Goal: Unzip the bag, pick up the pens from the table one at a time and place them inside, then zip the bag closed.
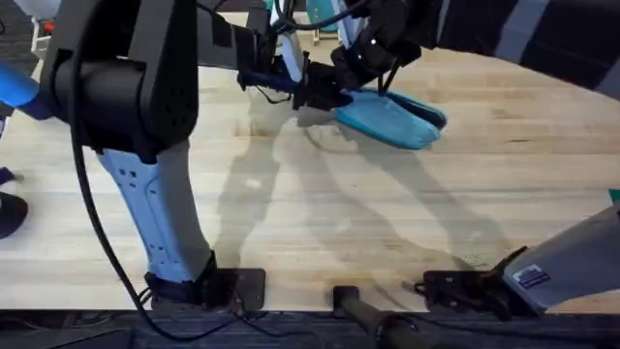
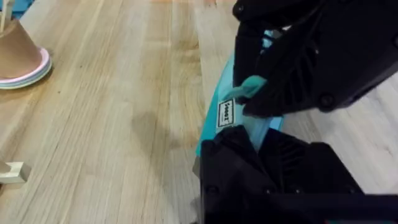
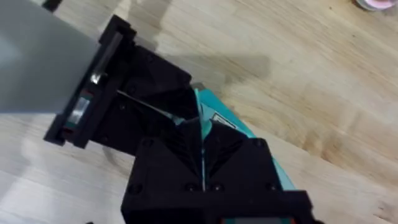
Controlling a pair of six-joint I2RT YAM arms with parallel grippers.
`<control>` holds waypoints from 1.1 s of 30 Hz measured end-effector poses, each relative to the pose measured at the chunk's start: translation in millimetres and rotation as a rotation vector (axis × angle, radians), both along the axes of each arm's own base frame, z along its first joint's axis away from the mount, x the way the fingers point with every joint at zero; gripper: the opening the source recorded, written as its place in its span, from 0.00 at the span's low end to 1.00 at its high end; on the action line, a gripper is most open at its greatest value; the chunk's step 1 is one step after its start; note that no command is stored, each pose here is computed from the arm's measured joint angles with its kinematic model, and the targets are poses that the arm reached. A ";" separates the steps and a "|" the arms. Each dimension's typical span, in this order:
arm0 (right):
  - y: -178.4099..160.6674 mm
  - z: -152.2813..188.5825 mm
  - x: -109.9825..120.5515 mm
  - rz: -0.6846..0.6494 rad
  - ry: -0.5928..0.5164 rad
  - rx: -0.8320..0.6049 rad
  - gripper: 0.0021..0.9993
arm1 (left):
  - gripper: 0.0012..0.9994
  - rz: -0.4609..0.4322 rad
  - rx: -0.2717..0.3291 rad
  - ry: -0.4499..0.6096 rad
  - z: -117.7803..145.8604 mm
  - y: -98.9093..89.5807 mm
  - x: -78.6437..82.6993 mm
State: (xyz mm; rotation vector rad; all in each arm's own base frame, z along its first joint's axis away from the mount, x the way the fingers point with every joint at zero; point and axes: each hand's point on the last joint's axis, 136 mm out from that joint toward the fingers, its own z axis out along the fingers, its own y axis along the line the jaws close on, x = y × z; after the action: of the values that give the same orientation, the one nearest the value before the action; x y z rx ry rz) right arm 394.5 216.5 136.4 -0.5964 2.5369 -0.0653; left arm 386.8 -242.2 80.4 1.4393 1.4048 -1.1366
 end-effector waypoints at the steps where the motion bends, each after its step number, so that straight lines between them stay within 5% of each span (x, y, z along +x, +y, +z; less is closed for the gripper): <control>1: -1.0 -0.6 -1.0 0.007 0.003 -0.010 0.03 | 0.04 0.000 0.000 0.000 0.0 0.0 0.0; 33: -25.7 16.3 -22.3 0.065 0.026 -0.133 0.03 | 0.04 -0.017 -0.037 0.007 6.2 -1.4 -3.1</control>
State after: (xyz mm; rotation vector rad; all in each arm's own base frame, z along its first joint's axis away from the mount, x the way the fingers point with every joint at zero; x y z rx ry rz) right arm 372.2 190.8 152.7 -0.7361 2.5499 -0.2060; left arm 383.7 -243.6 86.6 1.4249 1.3723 -1.1733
